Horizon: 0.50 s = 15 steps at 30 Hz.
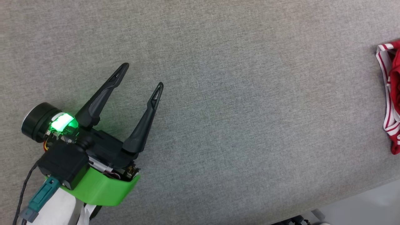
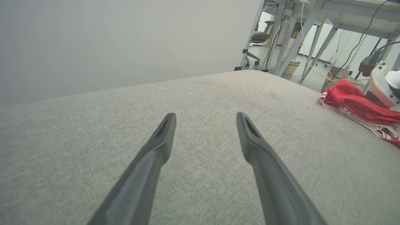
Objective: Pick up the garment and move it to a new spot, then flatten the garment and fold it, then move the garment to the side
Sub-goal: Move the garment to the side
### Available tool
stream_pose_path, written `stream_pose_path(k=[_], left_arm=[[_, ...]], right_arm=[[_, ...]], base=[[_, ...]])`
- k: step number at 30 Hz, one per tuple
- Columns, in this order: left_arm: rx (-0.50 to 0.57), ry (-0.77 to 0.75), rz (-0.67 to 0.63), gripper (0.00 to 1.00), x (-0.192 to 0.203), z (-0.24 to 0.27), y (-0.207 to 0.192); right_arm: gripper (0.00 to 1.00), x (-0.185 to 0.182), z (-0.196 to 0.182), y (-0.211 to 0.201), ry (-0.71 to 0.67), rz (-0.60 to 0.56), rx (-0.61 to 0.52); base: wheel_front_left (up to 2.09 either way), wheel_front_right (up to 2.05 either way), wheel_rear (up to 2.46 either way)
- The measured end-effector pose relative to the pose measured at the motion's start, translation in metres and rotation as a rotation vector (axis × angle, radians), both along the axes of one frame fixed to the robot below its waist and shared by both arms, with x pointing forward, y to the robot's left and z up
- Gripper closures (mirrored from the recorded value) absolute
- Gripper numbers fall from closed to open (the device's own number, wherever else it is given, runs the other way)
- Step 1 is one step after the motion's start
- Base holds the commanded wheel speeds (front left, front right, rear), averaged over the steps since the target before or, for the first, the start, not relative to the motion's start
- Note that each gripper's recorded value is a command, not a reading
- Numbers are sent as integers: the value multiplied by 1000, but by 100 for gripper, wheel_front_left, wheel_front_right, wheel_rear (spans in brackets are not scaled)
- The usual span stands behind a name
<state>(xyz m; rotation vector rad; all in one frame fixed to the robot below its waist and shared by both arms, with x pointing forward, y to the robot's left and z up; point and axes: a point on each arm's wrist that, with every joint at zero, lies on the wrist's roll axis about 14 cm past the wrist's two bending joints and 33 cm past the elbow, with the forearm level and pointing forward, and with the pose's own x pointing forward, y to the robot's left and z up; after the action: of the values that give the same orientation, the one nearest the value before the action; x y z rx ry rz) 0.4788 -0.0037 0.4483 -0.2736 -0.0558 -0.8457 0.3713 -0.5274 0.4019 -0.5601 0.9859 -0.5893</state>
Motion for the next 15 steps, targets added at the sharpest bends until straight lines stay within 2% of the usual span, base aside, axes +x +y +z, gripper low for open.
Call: stream_pose_path(k=[3,4,5,12,15], left_arm=[[2,-7,4,0,-1,2,1],[3,-8,3,0,-1,3,0],[3,-9,2,0,-2,4,0],[-22,-13,35,0,-7,19,1],[-24,-10,66,0,-9,27,4]], right_arm=[[100,-3,2,-2,-9,-18,1],[62,-5,3,-4,-13,-25,-3],[0,-6,5,-5,-18,-27,-7],[0,-3,37,-10,-107,-19,-45],[0,8,63,-7,-189,25,-67]], base=[[0,0,0],[0,0,0],[0,0,0],[0,0,0],[0,0,0]])
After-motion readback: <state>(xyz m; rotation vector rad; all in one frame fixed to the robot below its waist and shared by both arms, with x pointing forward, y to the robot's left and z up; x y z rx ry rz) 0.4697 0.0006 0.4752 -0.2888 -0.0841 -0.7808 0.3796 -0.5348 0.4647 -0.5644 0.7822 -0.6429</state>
